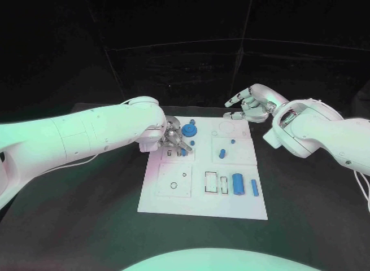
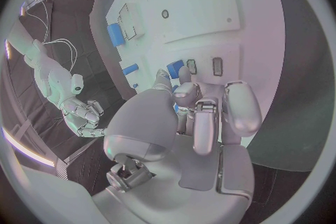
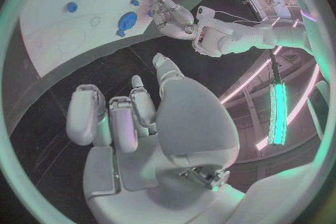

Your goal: Assemble the parts on the task board

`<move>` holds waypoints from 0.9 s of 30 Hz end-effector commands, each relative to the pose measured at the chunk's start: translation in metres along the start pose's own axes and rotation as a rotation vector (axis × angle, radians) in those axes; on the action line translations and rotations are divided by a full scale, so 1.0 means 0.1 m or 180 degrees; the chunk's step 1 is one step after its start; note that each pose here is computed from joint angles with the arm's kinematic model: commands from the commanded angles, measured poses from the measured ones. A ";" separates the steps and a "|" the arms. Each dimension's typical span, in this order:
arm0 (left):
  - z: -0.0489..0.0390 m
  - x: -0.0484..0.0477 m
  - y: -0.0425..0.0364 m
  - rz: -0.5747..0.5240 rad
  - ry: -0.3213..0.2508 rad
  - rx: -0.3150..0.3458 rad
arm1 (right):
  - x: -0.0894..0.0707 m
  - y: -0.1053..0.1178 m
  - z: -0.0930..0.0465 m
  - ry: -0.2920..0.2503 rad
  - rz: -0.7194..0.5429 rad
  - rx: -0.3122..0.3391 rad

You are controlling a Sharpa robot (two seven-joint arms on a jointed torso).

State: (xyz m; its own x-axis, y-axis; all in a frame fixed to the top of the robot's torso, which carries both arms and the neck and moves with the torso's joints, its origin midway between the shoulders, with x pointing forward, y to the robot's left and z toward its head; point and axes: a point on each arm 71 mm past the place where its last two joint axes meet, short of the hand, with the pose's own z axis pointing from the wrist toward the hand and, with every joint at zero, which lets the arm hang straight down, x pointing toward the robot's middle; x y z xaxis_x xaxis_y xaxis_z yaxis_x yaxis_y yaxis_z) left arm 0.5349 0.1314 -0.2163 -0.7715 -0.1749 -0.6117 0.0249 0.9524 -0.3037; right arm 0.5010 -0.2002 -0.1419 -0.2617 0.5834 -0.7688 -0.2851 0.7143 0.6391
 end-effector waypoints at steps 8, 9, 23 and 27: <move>-0.001 0.007 -0.030 0.0089 -0.0005 -0.0014 | -0.01 0.01 0.01 0.0014 -0.0016 -0.0003; -0.002 0.009 -0.031 0.0092 -0.0003 -0.0014 | -0.01 0.01 0.01 0.0015 -0.0016 -0.0003; -0.014 0.030 -0.028 0.0106 0.0019 -0.0002 | 0.00 0.00 0.02 0.0025 -0.0019 -0.0001; -0.023 0.037 -0.023 0.0097 0.0008 0.0007 | 0.00 0.00 0.02 0.0023 -0.0020 -0.0001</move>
State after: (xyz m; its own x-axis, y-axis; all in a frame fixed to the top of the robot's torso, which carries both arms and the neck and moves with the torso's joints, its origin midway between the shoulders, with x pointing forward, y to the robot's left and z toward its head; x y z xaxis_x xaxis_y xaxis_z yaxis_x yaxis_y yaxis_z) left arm 0.5325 0.1289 -0.2130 -0.7682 -0.1600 -0.6199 0.0445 0.9526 -0.3010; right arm 0.5028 -0.2008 -0.1429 -0.2640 0.5805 -0.7703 -0.2792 0.7184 0.6371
